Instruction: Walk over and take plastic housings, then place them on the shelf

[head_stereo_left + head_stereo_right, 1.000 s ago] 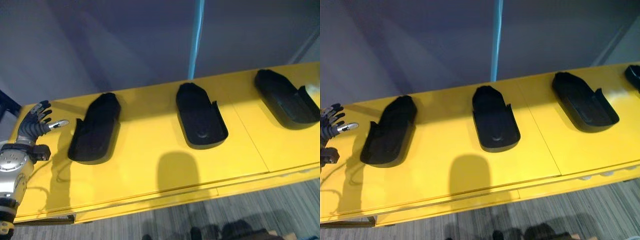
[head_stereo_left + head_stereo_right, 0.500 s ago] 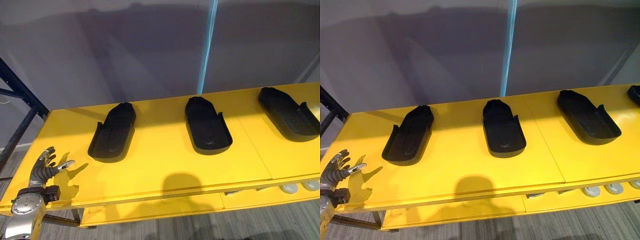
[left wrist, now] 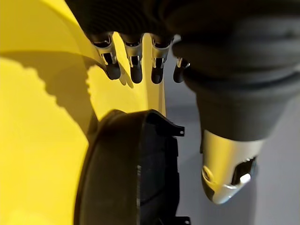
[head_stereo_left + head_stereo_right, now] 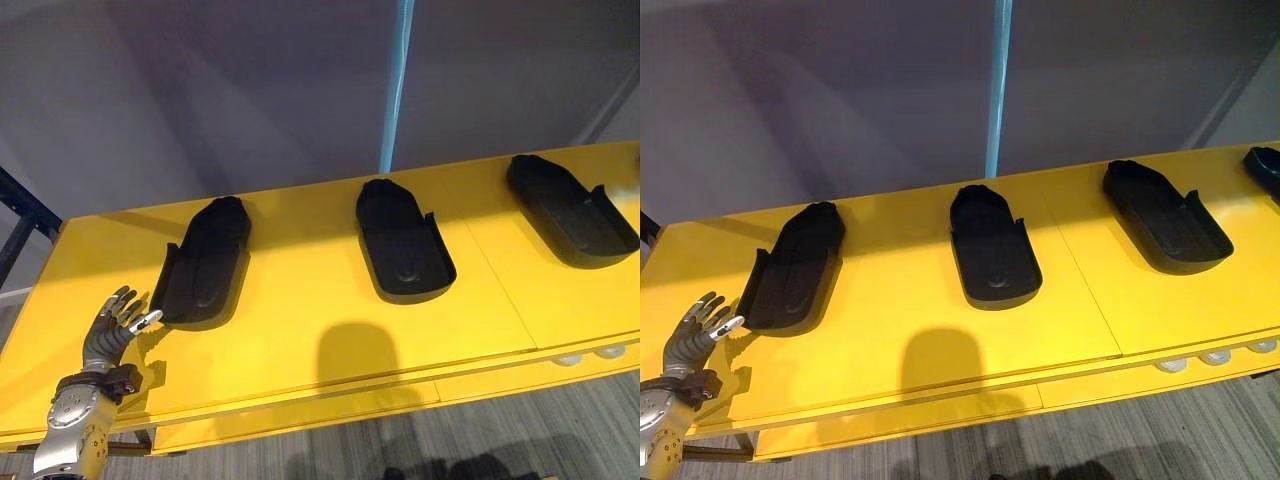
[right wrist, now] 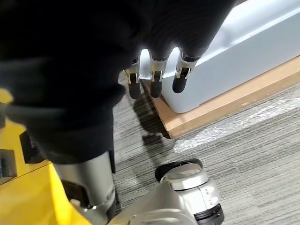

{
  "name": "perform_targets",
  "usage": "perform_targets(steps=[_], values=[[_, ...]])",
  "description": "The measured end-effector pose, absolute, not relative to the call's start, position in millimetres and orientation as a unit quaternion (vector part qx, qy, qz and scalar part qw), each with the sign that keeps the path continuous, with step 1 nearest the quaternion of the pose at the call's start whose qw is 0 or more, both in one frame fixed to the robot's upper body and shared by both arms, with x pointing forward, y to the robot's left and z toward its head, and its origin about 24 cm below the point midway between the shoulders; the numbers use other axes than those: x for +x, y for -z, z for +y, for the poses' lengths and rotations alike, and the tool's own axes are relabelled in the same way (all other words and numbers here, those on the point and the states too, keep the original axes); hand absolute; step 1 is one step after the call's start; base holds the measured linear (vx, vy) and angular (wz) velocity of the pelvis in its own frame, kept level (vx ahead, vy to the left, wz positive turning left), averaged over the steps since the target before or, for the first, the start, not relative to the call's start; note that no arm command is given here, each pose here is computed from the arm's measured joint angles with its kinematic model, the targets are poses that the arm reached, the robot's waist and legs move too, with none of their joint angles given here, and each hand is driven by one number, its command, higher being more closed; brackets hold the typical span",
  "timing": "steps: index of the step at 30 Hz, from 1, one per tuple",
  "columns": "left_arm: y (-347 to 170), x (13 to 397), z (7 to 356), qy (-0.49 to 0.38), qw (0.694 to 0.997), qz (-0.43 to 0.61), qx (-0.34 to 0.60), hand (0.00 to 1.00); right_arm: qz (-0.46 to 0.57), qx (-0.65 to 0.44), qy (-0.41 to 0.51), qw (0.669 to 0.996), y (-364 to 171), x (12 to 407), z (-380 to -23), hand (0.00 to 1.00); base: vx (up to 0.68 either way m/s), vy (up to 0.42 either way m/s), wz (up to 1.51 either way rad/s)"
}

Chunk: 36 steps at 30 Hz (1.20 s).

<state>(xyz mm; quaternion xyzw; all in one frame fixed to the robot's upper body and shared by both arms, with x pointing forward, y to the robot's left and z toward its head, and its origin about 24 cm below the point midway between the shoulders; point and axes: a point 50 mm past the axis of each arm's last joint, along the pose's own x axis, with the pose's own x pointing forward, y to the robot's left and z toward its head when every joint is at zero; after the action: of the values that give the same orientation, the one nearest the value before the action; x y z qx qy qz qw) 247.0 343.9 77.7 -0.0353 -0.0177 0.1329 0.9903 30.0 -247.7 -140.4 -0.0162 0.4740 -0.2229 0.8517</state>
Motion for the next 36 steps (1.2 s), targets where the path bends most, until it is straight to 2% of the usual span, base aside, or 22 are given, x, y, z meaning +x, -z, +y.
perform_targets(steps=[16, 24, 26, 29, 33, 36], values=[[-81, 252, 318, 0.006, 0.999, -0.004, -0.054, 0.0, 0.479, -0.02, 0.206, 0.853, 142, 33, -249, 0.0, -0.02, 0.007, -0.02], [-79, 252, 314, 0.013, 0.999, 0.003, -0.045, 0.0, 0.484, -0.028, 0.207, 0.85, 142, 31, -255, 0.0, 0.0, 0.0, 0.0], [-80, 253, 315, 0.0, 1.0, 0.004, -0.024, 0.0, 0.487, -0.026, 0.207, 0.848, 143, 31, -254, 0.0, 0.0, 0.0, 0.02], [-85, 251, 320, -0.131, 0.989, -0.063, -0.036, 0.0, 0.487, -0.011, 0.216, 0.846, 144, 30, -250, 0.0, 0.0, 0.001, 0.07], [-91, 221, 283, -0.304, 0.942, -0.138, 0.013, 0.0, 0.48, 0.013, 0.25, 0.841, 146, 30, -246, 0.0, 0.03, 0.012, 0.06], [-108, 211, 257, -0.364, 0.909, -0.183, 0.088, 0.0, 0.463, 0.012, 0.251, 0.85, 144, 42, -247, 0.0, 0.02, -0.001, 0.04]])
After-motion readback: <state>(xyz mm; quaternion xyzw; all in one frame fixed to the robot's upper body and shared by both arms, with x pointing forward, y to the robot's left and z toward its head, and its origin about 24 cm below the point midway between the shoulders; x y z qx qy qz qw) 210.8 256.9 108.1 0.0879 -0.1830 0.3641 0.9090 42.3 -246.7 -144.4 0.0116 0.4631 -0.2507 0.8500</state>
